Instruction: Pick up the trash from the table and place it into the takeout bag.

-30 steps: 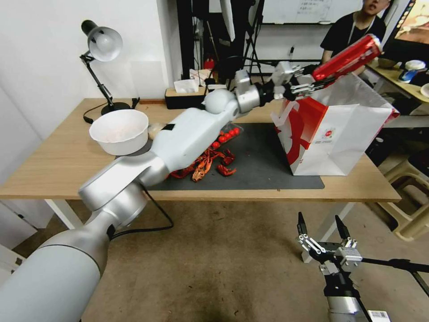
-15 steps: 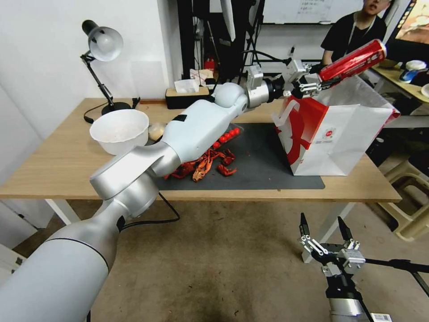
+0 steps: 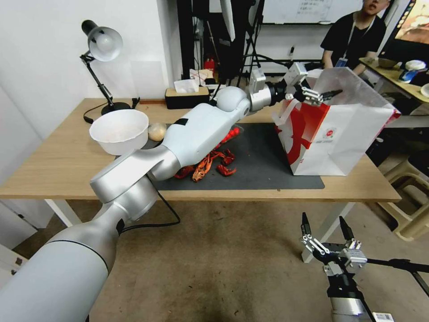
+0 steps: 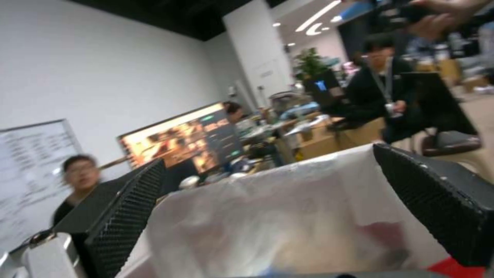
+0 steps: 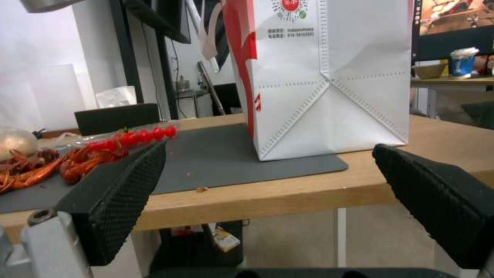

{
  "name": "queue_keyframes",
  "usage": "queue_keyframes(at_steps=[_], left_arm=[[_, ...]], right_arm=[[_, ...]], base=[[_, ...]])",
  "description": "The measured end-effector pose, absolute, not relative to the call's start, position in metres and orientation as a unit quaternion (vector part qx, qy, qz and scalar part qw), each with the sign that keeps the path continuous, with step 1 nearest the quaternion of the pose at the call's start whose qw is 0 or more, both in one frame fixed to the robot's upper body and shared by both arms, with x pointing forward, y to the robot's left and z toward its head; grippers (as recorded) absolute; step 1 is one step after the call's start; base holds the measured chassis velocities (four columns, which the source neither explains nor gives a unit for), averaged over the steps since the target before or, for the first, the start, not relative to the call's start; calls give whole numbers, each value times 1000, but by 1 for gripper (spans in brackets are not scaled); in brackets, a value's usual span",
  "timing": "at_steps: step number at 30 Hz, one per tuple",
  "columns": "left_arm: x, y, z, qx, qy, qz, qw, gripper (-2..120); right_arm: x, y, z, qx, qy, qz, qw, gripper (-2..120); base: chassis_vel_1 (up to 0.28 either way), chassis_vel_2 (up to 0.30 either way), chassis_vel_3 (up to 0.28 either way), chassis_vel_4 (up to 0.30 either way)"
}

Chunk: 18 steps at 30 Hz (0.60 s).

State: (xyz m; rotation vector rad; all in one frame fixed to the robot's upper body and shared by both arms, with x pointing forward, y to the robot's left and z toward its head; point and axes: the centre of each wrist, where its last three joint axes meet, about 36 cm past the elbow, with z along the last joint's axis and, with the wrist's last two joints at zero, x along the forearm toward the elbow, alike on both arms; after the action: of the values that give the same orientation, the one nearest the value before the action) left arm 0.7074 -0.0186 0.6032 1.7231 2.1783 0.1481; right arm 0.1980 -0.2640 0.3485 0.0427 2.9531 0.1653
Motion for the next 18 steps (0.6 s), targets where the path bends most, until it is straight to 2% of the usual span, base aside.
queue_keyframes(at_steps=[5,7,8,10,11,14,18], left_arm=[[698,5,590,541,825,37,158,100],[686,23,579,473,870,26,136,100],[686,23,579,473,870,26,136,100],[669,30,570,386,914,12,124,100],[669,30,570,386,914,12,124,100],[643,28,559,278,952,15,130,100],[630,29,548,218,964,38,147,100]], right_arm=[[197,-262,347,14,994,56,90,100],[197,-260,348,13,994,56,90,100],[197,-260,348,13,994,56,90,100],[197,-260,347,12,994,56,89,100],[197,-260,347,12,994,56,89,100],[199,-259,347,11,995,56,86,100],[199,-259,347,9,995,55,84,100]], base=[[0,0,0,0],[0,0,0,0],[0,0,0,0],[0,0,0,0],[0,0,0,0],[0,0,0,0],[0,0,0,0]])
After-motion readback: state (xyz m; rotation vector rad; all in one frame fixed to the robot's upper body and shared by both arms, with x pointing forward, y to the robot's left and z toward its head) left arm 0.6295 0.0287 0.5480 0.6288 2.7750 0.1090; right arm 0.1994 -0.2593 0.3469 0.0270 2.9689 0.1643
